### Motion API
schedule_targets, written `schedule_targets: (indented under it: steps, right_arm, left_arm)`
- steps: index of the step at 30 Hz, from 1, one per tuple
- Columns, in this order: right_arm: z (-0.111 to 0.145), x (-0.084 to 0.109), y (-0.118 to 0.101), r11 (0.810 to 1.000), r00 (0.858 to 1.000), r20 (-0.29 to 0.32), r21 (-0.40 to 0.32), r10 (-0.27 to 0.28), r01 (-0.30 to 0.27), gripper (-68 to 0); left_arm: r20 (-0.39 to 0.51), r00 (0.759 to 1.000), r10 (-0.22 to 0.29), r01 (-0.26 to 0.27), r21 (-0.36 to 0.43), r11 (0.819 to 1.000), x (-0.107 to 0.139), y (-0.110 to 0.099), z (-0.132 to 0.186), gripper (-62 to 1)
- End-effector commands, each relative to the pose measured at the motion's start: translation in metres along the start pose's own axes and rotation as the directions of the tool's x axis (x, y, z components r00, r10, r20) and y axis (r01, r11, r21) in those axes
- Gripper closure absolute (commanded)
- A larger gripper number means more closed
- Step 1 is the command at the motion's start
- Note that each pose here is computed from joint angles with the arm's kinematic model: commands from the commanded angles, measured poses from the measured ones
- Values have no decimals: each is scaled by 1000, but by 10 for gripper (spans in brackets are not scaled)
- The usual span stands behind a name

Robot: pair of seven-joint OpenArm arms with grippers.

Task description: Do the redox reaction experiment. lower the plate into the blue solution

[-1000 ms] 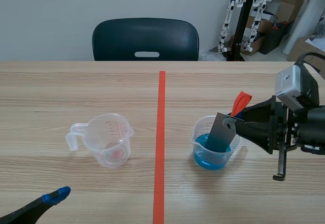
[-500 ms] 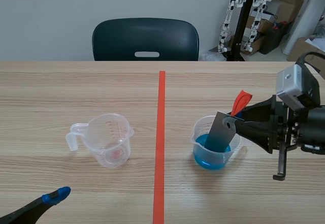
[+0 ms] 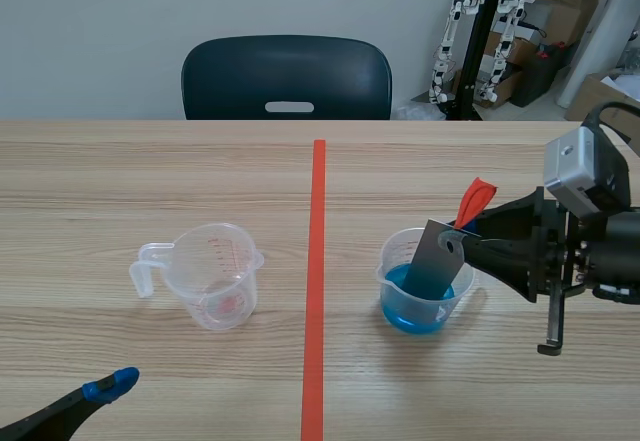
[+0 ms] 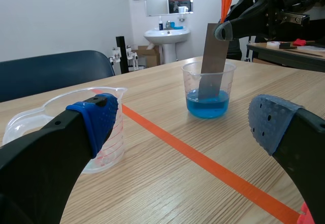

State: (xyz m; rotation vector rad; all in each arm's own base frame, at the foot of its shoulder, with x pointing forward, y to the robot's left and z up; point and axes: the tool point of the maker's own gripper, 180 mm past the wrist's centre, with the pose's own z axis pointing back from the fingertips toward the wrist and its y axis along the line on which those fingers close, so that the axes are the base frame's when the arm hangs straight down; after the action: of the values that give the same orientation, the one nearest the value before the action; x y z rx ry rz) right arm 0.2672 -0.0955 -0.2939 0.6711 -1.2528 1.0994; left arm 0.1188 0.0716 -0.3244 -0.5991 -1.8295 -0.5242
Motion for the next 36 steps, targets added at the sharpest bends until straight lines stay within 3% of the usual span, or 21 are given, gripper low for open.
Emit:
schedule_targets:
  steps: [1,36]
  right_arm:
    - [3,10,-11,1000,999,30,-23,14,-13,-6]
    - [3,8,-11,1000,1000,18,-23,14,-14,-6]
  left_arm:
    - [50,999,5,-6,4,1000,10,-3,0,-542]
    - [49,999,5,-5,4,1000,10,-3,0,-542]
